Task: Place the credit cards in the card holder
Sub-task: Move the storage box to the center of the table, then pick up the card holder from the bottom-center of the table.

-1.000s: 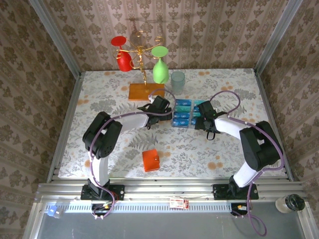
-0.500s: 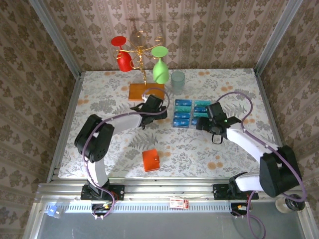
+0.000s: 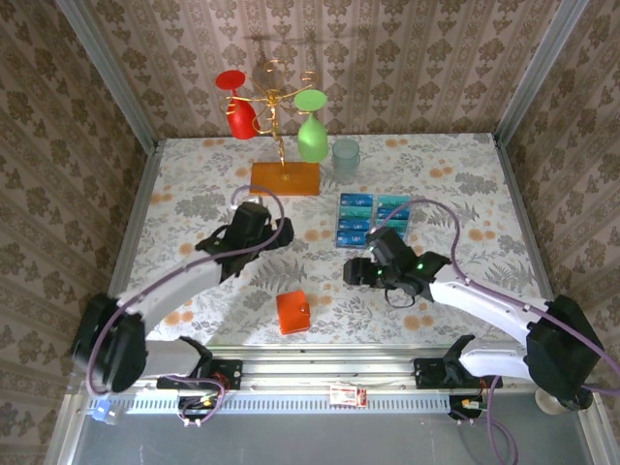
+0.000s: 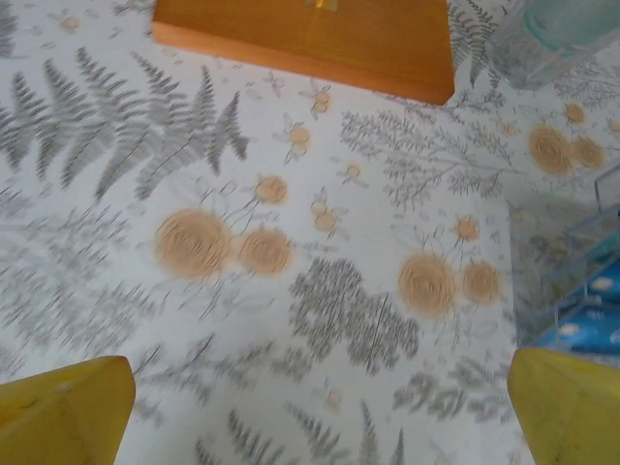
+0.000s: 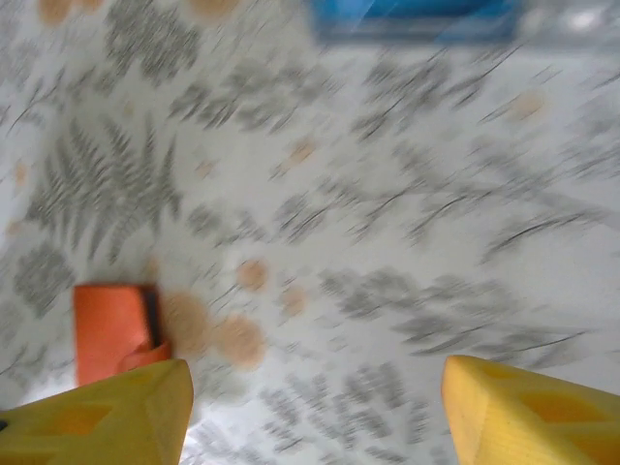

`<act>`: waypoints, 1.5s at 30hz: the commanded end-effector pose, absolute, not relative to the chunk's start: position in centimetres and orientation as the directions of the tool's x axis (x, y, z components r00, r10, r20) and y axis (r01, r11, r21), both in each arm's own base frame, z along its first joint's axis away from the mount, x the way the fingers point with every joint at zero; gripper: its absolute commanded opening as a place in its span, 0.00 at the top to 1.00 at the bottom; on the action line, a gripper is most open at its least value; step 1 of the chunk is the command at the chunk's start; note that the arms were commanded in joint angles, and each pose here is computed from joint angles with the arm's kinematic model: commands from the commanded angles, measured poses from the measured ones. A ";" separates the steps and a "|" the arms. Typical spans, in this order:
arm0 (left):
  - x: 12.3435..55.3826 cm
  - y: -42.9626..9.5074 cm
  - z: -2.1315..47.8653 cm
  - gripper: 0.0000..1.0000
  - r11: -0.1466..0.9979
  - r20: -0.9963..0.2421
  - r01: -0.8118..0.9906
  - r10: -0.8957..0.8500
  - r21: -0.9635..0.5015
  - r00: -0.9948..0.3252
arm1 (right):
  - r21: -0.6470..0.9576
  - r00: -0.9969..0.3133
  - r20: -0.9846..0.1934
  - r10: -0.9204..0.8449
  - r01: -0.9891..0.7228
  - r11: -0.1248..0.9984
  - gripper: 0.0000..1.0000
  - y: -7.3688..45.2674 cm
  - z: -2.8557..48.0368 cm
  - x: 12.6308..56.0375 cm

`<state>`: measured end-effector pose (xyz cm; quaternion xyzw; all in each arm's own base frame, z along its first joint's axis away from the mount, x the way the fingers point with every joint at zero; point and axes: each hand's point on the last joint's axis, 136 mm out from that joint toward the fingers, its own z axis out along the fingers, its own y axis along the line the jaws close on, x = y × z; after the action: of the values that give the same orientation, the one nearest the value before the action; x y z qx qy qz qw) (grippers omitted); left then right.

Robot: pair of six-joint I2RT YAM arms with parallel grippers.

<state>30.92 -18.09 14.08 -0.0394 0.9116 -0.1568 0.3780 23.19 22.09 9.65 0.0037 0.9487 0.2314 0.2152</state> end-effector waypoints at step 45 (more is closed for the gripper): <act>24.8 -15.3 11.6 0.00 0.912 -0.604 0.007 -0.266 -0.410 -0.751 | 0.710 -0.977 -0.077 0.201 0.088 0.698 0.69 35.2 2.6 14.3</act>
<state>24.85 -14.80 11.63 -0.0732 0.9156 -0.1885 0.3475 14.49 34.87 2.89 0.0703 0.9213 0.3732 0.0833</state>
